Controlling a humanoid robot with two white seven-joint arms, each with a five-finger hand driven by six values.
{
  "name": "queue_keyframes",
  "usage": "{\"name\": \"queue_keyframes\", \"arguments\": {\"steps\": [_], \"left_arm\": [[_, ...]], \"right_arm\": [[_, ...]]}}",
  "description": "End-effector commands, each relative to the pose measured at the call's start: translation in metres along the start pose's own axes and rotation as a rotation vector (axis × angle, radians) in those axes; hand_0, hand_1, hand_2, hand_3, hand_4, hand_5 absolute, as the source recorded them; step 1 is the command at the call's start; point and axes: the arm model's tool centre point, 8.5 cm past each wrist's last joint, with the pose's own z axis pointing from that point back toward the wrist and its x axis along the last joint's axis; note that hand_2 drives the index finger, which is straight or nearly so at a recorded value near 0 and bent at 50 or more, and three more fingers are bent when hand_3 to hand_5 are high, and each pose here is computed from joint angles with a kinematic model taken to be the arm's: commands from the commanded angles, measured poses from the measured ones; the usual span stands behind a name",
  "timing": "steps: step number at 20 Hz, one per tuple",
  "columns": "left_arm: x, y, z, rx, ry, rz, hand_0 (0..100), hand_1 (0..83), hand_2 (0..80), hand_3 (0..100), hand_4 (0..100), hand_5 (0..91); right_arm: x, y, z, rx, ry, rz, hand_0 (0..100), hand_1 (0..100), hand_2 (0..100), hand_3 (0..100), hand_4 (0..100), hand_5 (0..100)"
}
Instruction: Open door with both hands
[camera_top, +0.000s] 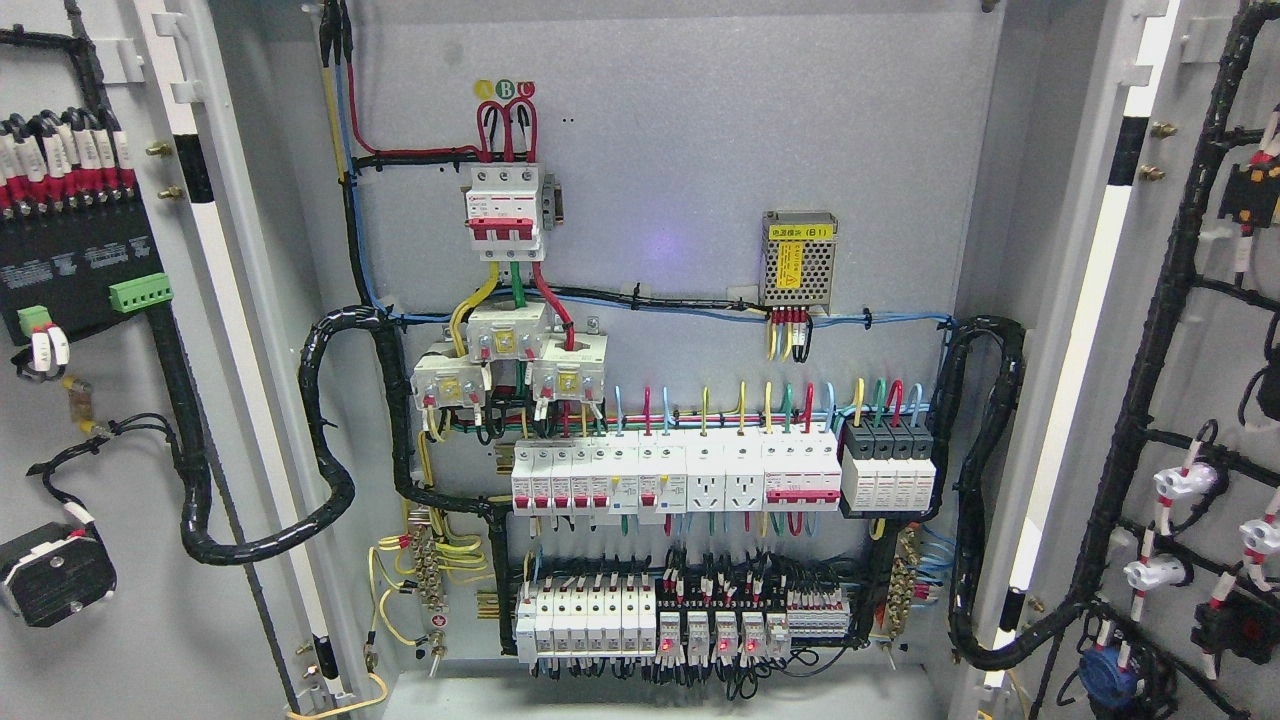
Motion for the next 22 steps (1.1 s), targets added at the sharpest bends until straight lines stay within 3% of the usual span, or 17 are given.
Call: {"name": "queue_keyframes", "arguments": {"steps": [1,12,22], "left_arm": [[0.003,0.023,-0.007,0.044,0.012,-0.01,0,0.0,0.0,0,0,0.0],[0.001,0.031,-0.01,0.077,0.041,0.014,0,0.0,0.0,0,0,0.0],[0.0,0.022,-0.008,0.052,0.051,0.023,0,0.0,0.0,0,0,0.0]], "right_arm": [[0.003,-0.011,-0.007,0.019,0.005,0.033,19,0,0,0,0,0],[0.001,-0.016,-0.007,0.003,0.009,0.033,19,0,0,0,0,0],[-0.003,-0.022,-0.01,-0.007,0.004,0.043,19,0,0,0,0,0]]}}
